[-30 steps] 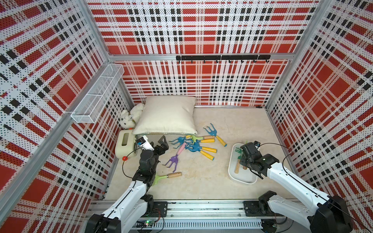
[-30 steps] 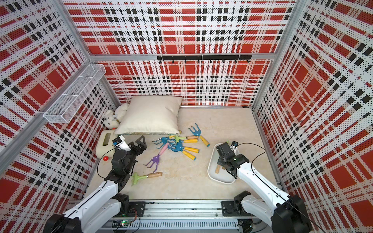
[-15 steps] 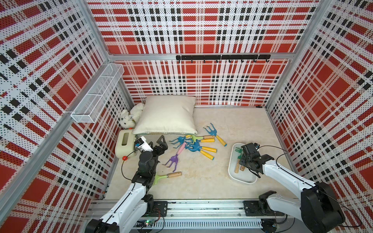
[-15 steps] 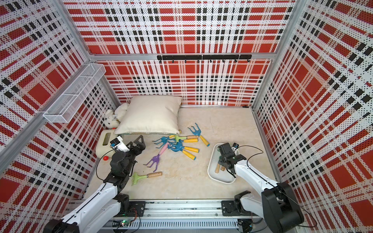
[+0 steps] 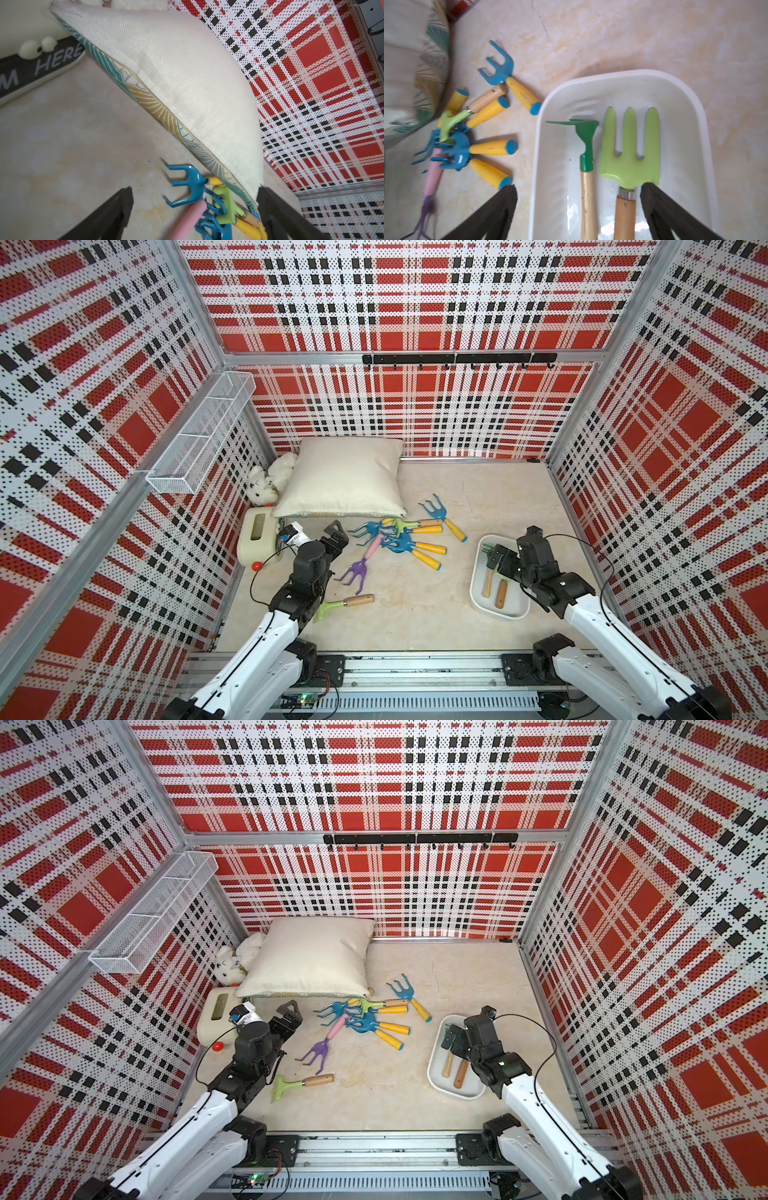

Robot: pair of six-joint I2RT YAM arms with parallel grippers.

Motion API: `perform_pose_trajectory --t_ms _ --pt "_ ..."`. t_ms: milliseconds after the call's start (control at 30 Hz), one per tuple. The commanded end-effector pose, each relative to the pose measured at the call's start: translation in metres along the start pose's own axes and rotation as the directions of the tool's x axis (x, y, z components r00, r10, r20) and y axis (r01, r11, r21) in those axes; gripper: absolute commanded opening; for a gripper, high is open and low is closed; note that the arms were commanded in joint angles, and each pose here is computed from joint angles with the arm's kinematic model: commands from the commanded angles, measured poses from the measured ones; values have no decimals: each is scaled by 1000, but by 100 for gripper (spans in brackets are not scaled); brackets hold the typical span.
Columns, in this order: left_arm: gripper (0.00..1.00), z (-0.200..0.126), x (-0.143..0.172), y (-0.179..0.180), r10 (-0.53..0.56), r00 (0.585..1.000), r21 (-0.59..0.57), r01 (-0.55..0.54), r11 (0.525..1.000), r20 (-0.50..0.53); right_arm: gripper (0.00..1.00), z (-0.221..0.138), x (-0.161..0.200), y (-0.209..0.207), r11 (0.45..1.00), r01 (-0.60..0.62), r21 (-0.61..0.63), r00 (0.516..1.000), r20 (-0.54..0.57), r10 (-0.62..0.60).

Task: Put the rake into the storage box
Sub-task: Place the rake in the storage box, then pick up the rake at the center of the board.

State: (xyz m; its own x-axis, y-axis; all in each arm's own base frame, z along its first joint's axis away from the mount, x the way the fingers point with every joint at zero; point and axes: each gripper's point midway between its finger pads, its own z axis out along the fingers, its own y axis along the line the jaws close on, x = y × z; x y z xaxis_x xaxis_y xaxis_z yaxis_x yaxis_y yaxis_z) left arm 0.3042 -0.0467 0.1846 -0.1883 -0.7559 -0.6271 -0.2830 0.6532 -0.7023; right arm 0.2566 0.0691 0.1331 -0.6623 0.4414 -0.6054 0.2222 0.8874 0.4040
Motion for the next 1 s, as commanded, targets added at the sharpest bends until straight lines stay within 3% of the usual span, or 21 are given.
perform_pose_trajectory --t_ms 0,167,367,667,967 --pt "99 -13 14 29 -121 993 -213 116 970 -9 100 -14 -3 14 994 38 -100 999 23 -36" --pt "98 -28 48 42 -204 977 -361 169 917 -63 100 -15 -7 16 988 61 -143 994 97 -47" --pt "93 -38 91 59 -258 950 -487 144 862 -176 100 -7 -8 1 996 52 -72 991 129 -42" --pt "92 -68 138 78 -344 903 -586 138 799 -256 100 1 -4 -10 996 86 -33 986 149 -80" --pt "85 -91 165 99 -354 889 -662 81 745 -291 100 2 -2 -9 994 99 -45 984 152 -91"
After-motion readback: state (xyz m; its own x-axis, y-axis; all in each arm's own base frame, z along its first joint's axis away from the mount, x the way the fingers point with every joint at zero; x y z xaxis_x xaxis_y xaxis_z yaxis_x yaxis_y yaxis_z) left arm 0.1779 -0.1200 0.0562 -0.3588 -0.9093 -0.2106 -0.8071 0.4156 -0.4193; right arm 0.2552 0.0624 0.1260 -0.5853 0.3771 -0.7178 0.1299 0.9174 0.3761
